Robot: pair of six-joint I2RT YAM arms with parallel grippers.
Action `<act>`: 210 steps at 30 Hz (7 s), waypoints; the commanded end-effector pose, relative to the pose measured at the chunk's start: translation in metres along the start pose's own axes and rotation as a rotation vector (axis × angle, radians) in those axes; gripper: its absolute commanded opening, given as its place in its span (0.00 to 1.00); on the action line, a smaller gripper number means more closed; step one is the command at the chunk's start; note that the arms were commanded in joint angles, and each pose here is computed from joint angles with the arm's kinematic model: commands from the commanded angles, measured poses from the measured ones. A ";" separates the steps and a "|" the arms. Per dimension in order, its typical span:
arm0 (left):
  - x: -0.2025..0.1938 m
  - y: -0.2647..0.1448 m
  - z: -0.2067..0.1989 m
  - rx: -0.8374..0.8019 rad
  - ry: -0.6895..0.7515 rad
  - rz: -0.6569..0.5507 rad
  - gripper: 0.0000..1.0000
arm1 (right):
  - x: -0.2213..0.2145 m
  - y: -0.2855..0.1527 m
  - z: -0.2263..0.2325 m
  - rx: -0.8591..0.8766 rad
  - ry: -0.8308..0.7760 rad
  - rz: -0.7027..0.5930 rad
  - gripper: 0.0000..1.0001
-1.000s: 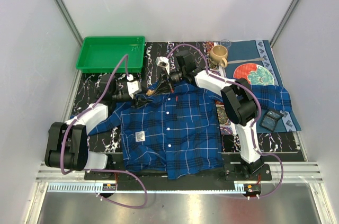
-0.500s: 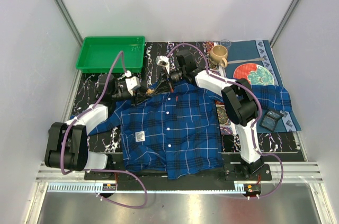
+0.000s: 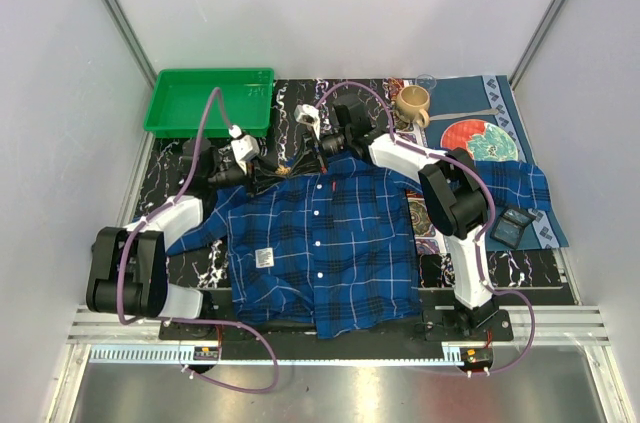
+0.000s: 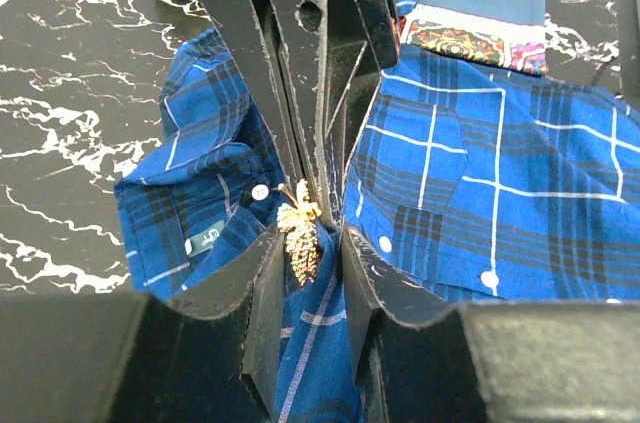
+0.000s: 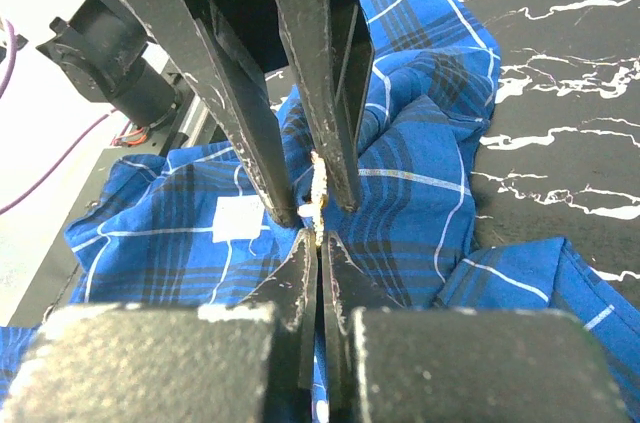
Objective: Pin the brooch onto the clothing
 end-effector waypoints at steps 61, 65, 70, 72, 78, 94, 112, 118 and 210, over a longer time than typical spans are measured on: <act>0.002 0.014 0.037 -0.073 0.075 0.153 0.17 | 0.053 0.006 0.034 0.006 -0.308 -0.016 0.00; 0.001 0.014 0.038 -0.071 0.064 0.159 0.12 | 0.054 0.006 0.036 0.007 -0.329 -0.016 0.00; 0.001 0.015 0.040 -0.067 0.071 0.165 0.06 | 0.059 0.007 0.037 0.001 -0.354 -0.018 0.00; 0.000 0.014 0.041 -0.061 0.067 0.175 0.05 | 0.058 0.008 0.039 0.004 -0.334 -0.009 0.00; -0.001 0.015 0.043 -0.045 0.074 0.199 0.09 | 0.061 0.012 0.042 0.003 -0.359 -0.006 0.00; -0.002 0.017 0.047 -0.046 0.055 0.219 0.09 | 0.065 0.014 0.051 0.008 -0.416 0.006 0.00; -0.002 0.020 0.057 -0.019 0.047 0.252 0.00 | 0.071 0.017 0.061 0.023 -0.488 0.011 0.00; 0.000 0.023 0.057 -0.043 0.061 0.266 0.00 | 0.075 0.020 0.065 0.023 -0.517 0.014 0.00; 0.046 -0.040 0.026 -0.135 0.504 0.102 0.62 | 0.058 0.012 0.044 -0.163 -0.583 0.114 0.00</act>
Point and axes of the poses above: each gripper's point midway between its finger pads, its own y axis out along the fingers, its own z axis along the line the jaws close on, x = y × z, the point moved 8 cm from there along -y, back along the fingers, and after that the axes turned 5 degrees about y, right-handed, at the moved point
